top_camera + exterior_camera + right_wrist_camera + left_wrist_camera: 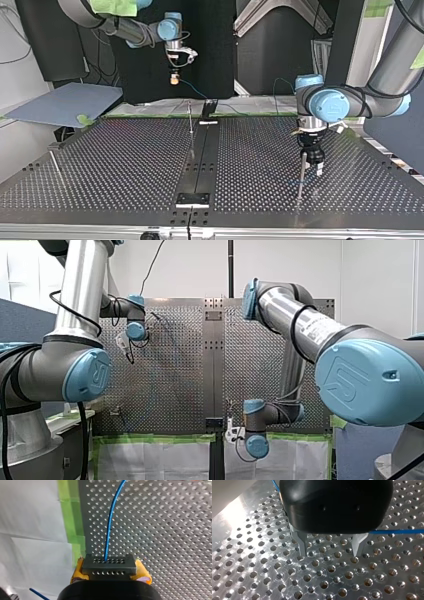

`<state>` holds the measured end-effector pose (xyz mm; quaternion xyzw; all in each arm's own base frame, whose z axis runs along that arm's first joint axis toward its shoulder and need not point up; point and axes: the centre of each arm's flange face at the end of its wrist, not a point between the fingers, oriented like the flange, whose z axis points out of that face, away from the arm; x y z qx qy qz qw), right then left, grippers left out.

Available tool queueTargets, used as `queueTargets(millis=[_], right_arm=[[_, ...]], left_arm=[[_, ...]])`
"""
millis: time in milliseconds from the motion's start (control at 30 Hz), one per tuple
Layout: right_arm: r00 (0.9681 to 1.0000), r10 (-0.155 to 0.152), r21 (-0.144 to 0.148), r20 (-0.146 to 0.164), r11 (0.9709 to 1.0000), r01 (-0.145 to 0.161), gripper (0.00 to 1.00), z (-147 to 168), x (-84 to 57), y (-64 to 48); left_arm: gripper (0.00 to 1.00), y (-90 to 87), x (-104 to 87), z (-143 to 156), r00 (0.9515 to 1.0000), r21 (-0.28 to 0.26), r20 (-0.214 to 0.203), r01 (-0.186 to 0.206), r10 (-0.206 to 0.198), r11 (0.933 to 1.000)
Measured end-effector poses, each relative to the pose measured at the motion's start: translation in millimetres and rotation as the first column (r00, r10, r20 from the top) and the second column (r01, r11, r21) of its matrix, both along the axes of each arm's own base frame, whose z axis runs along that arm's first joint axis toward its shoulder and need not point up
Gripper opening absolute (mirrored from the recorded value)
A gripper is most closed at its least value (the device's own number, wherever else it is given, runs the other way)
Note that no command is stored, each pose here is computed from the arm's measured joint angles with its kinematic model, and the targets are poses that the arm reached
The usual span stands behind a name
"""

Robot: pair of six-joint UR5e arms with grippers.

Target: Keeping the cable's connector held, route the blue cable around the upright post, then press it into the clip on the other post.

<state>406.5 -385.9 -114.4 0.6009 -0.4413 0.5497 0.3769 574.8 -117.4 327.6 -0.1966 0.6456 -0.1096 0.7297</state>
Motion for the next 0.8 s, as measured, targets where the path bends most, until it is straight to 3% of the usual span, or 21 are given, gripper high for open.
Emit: queueTargets(millis=[367,800], right_arm=[[0.9986,0.003,-0.069,0.053,0.9976,0.001,0.0,38.0,-8.2,9.1],[0.9964,0.044,-0.07,0.073,0.9968,-0.039,0.0,34.1,-29.8,37.4]], left_arm=[[0.87,-4.6,-2.6,-1.9,0.9998,0.001,-0.017,0.007,-0.007,1.0],[0.87,-13.4,-7.5,-4.8,0.9987,0.002,-0.047,0.019,-0.019,0.9998]])
